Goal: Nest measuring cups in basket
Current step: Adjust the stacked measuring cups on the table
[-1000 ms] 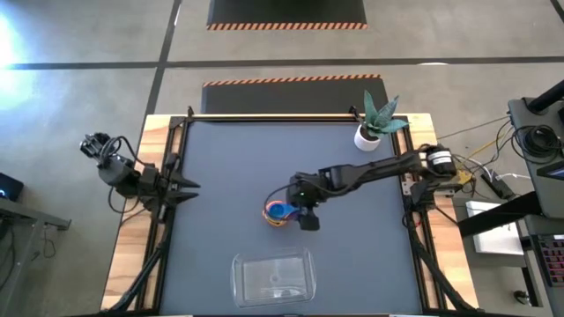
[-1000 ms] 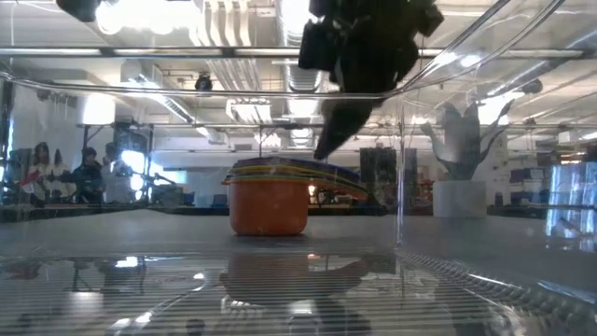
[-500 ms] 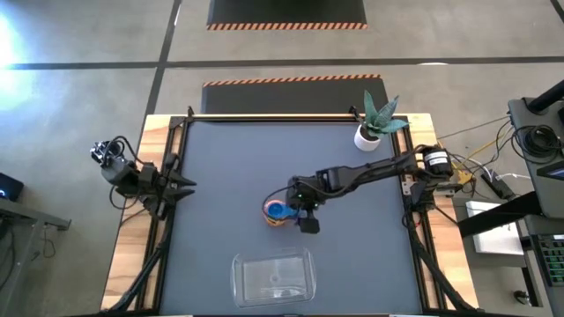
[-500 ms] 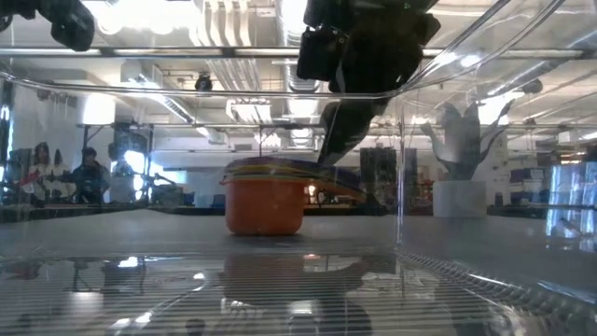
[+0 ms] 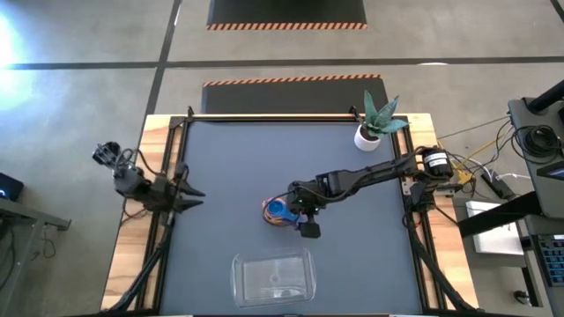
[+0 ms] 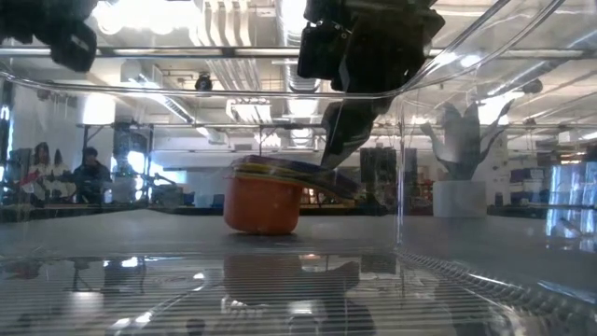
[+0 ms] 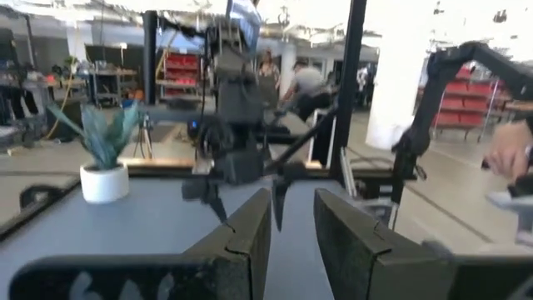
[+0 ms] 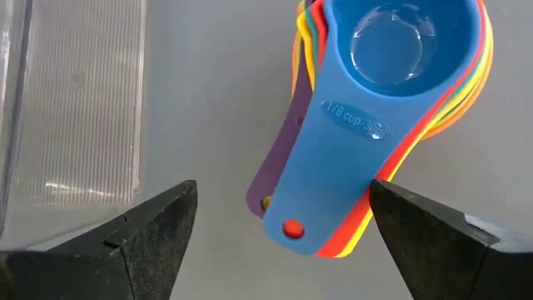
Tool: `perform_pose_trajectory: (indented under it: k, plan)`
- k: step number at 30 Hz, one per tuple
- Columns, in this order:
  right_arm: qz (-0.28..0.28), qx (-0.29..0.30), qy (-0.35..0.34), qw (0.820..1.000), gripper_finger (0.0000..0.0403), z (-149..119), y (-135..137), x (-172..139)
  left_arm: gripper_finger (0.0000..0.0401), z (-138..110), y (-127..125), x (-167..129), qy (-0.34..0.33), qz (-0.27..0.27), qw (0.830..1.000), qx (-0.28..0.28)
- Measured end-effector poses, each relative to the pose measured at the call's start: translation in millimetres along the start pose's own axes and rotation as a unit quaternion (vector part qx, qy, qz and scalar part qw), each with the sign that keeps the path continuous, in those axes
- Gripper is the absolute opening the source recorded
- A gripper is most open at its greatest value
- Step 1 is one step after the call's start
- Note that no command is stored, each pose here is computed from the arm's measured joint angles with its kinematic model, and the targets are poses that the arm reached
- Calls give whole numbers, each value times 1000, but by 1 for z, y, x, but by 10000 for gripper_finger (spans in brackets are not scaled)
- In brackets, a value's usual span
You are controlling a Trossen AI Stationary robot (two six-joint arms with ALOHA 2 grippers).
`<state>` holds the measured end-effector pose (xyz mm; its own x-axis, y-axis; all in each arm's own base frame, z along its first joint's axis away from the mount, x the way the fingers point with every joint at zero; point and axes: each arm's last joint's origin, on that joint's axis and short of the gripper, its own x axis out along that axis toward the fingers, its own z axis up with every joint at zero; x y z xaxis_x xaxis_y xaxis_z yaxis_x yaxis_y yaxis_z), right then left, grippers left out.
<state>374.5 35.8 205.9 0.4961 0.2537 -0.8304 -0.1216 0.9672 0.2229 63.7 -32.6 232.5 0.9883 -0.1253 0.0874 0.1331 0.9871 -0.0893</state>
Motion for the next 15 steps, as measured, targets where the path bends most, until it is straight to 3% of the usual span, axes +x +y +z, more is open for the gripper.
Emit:
perform_pose_trajectory:
  k: [9,15]
  plan:
    - [-3,-6,-3,1000,345,2,0,-1,77,-22,-5,9,25,6,998,-62]
    - [-17,-25,-20,999,345,13,1,-9,77,-33,-9,20,74,54,994,-59]
